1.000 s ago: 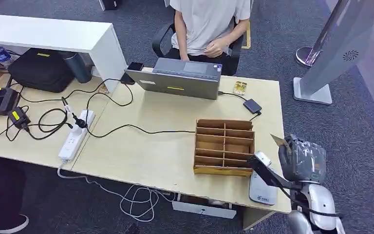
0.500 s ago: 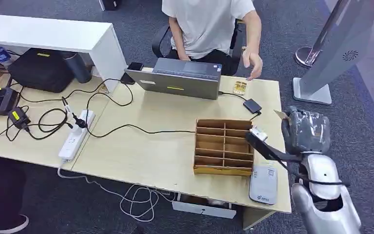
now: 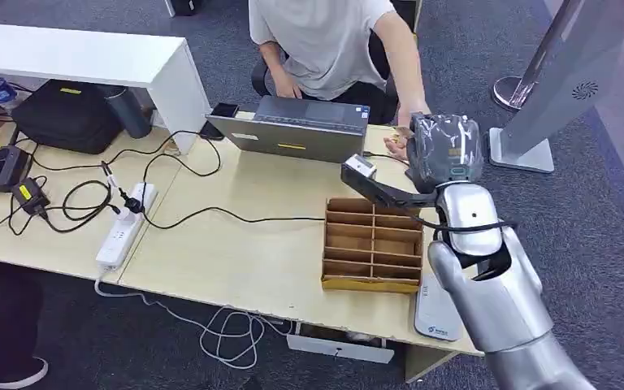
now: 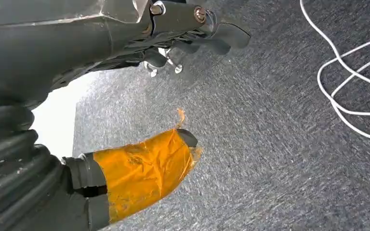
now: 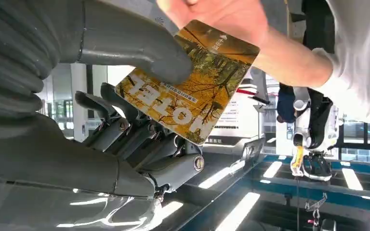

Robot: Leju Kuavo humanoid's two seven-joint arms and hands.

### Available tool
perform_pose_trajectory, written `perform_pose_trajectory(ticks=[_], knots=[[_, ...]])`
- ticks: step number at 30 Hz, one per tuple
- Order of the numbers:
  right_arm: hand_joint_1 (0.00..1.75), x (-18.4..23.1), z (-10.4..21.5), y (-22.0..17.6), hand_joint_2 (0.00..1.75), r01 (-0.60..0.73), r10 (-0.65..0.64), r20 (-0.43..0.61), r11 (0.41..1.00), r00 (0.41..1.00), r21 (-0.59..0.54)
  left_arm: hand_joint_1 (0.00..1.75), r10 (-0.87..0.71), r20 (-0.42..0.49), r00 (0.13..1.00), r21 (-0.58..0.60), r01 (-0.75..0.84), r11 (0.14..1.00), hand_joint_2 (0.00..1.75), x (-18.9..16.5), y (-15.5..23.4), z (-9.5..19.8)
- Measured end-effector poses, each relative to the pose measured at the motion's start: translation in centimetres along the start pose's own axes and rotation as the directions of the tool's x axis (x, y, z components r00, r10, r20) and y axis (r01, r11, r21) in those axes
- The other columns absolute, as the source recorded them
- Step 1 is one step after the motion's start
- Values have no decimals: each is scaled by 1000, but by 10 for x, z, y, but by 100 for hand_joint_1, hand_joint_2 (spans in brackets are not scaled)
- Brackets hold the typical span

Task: Pass the card to the sensor for recognition and then transmit it.

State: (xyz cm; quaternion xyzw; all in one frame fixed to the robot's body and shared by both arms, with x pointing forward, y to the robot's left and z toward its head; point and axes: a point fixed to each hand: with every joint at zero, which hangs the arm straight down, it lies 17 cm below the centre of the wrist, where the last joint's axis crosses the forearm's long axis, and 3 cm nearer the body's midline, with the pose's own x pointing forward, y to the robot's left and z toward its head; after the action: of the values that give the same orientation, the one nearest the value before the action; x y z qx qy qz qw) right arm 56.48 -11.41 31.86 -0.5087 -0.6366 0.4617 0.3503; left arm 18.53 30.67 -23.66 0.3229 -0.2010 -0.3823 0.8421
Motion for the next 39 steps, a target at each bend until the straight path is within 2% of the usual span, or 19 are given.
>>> perform_pose_trajectory(ticks=[10,11,16,19,30,39], knots=[[175,9,-2,9,175,11,-11,9,1000,1000,25,0,-3,4,1000,0,3,1000,175,1,0,0],[0,9,-2,10,175,11,-11,8,1000,1000,29,0,-3,4,1000,-1,3,1000,175,1,0,0],[0,16,0,12,175,18,-19,26,999,999,30,0,-19,-11,1000,-7,19,1000,175,-3,-4,2],[0,22,5,16,175,31,-32,36,999,999,30,0,-18,10,1000,-8,18,1000,175,2,-4,2],[0,30,66,16,175,120,-114,91,991,989,-61,0,46,-25,999,15,-45,999,175,-11,12,-9],[0,26,87,9,175,121,-112,106,988,988,-91,0,63,-29,998,26,-63,998,175,-16,20,-14]])
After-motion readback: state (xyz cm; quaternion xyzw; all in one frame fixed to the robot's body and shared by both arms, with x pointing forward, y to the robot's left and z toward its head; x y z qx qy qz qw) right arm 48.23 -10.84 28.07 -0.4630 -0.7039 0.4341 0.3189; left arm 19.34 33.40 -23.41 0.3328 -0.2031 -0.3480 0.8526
